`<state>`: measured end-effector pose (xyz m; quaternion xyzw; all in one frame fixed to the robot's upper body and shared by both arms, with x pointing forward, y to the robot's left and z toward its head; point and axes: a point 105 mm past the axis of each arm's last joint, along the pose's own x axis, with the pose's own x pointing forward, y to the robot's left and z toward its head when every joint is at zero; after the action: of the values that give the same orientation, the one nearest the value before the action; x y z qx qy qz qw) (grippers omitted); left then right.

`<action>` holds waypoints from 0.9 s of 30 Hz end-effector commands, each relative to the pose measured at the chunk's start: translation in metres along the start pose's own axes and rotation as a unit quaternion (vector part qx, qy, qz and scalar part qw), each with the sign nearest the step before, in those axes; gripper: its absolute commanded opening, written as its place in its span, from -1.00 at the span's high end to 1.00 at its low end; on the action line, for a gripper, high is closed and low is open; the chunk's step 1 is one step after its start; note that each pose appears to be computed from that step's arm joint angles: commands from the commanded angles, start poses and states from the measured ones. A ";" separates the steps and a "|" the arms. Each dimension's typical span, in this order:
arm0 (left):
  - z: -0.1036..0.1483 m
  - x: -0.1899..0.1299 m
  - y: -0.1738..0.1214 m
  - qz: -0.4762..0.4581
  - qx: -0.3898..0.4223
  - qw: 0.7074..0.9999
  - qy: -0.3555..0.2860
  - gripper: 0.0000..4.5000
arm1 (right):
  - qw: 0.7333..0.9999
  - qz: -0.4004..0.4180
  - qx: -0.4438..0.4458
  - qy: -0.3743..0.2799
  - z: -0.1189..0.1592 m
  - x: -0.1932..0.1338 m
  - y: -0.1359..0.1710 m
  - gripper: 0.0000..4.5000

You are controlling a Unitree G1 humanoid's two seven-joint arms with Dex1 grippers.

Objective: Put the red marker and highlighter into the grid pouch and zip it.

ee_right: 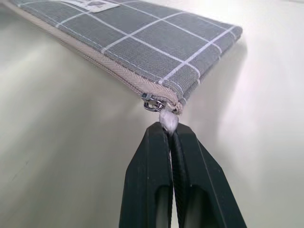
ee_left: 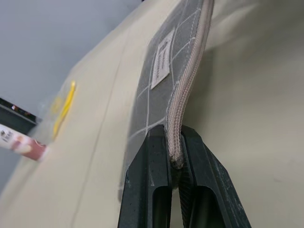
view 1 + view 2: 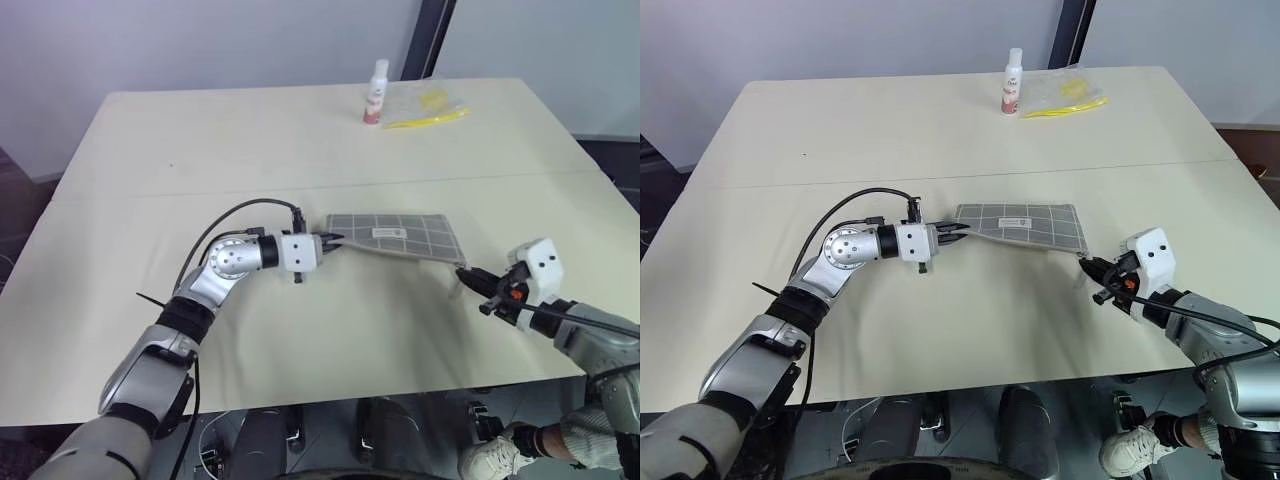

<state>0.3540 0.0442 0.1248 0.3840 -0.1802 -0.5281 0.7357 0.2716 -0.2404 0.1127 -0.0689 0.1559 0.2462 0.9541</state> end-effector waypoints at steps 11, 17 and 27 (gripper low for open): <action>-0.026 -0.054 0.032 0.078 -0.060 0.994 0.036 -0.93 | 0.997 0.057 -0.048 0.000 0.008 -0.034 0.012 -0.97; -0.043 -0.109 0.047 0.134 -0.136 0.979 0.067 -0.93 | 0.994 0.050 -0.097 -0.022 0.005 -0.052 0.010 -0.97; -0.057 -0.156 0.033 0.206 -0.236 0.945 0.091 -0.93 | 0.989 0.016 -0.123 -0.076 0.000 -0.061 -0.005 -0.97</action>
<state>0.3512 0.2078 0.1171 0.2010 -0.0262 -0.3743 0.9049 0.2221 -0.2723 0.1278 -0.1506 0.0684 0.2832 0.9447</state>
